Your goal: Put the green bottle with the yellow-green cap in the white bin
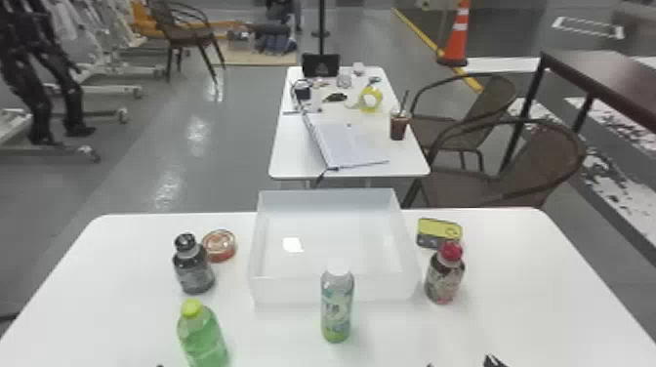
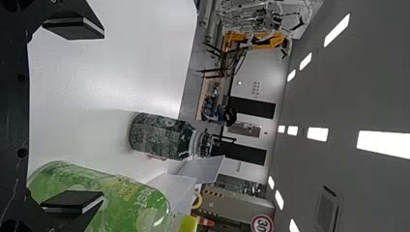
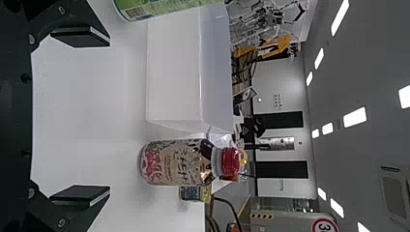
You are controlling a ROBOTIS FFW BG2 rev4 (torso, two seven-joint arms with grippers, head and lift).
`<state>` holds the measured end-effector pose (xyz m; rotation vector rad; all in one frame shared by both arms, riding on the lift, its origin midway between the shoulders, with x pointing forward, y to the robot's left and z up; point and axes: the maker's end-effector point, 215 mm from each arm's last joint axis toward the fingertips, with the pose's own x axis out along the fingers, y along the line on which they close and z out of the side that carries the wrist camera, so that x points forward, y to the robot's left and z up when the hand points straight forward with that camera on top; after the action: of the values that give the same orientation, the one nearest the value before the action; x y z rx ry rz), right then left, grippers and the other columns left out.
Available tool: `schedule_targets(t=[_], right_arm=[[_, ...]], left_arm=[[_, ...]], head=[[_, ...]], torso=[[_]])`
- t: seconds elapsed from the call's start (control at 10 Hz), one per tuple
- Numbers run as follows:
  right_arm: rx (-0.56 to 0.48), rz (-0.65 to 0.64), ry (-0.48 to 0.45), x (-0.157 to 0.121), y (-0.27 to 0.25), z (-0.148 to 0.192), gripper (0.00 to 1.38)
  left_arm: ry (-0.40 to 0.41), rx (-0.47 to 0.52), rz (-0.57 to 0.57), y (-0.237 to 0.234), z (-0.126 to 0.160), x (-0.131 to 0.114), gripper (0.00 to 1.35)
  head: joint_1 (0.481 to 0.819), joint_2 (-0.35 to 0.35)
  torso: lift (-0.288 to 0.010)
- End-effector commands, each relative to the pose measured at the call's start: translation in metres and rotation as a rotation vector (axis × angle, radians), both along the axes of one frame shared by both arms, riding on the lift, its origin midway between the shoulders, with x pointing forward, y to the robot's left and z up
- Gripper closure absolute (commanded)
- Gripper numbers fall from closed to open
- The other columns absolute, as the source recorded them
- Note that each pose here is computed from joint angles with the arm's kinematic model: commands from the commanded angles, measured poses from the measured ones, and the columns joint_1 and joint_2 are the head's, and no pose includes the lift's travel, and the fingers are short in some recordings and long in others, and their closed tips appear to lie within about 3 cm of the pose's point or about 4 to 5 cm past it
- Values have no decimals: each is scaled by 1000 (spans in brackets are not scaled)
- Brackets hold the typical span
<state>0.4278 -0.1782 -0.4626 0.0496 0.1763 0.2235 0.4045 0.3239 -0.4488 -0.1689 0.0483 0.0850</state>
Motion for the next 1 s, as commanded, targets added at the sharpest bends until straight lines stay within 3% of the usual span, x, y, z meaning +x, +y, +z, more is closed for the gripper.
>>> schedule_targets(t=[0.0, 0.5, 0.9], right_arm=[[1, 0, 0, 0, 0, 0, 206], [1, 0, 0, 0, 0, 0, 206], [0, 0, 2, 0, 0, -1, 208]], left_arm=[[-1, -4, 1, -2, 0, 0, 127], [-5, -8, -12, -7, 1, 3, 127], [3, -31, -151, -39, -1, 11, 127]], head=[[549, 0], [549, 0], [549, 0]], torso=[[-100], [-100], [-100]])
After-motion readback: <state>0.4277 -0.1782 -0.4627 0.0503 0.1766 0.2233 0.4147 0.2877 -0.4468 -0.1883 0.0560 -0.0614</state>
